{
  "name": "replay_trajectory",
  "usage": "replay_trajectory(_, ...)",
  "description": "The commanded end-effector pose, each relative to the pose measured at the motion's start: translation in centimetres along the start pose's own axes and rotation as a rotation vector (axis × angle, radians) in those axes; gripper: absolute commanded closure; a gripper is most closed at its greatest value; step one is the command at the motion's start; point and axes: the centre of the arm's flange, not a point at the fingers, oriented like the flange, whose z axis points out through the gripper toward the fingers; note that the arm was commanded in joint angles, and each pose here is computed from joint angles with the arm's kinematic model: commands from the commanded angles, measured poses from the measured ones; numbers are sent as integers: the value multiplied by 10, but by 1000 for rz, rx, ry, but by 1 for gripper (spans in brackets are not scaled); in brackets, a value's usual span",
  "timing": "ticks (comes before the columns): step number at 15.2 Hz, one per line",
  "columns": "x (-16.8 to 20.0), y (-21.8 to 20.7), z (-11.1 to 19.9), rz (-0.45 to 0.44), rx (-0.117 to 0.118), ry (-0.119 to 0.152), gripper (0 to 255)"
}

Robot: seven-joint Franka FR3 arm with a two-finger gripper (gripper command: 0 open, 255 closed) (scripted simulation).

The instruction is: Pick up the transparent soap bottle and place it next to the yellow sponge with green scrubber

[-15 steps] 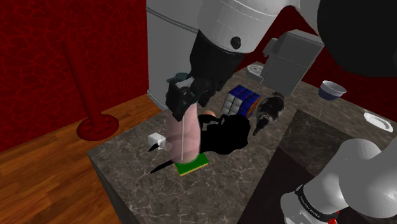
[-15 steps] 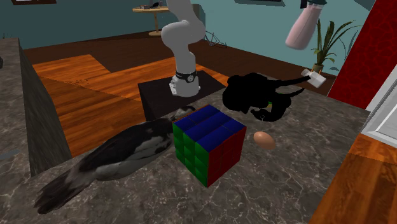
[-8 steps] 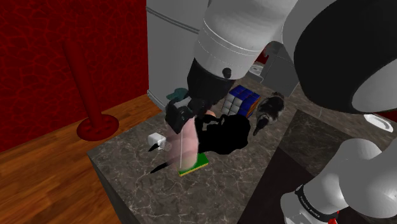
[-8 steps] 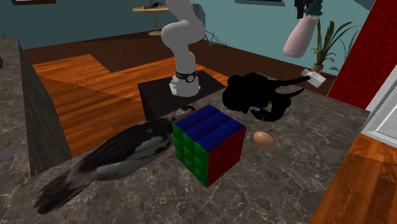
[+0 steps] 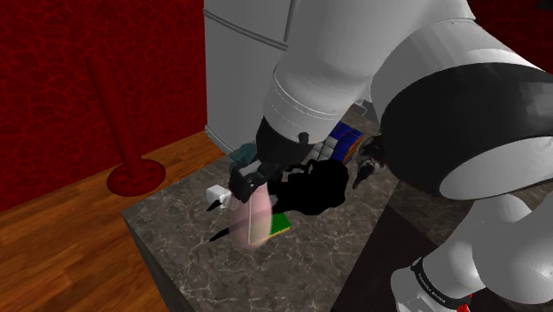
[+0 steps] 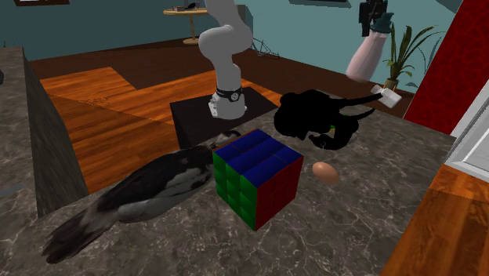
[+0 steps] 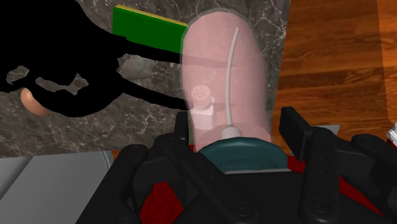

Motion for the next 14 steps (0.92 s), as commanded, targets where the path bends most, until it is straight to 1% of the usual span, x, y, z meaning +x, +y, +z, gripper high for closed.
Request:
replay_trajectory(1, -2, 0, 11, 0, 1, 1, 255)
replay_trajectory(14, -18, -1, 78, 0, 1, 1, 255)
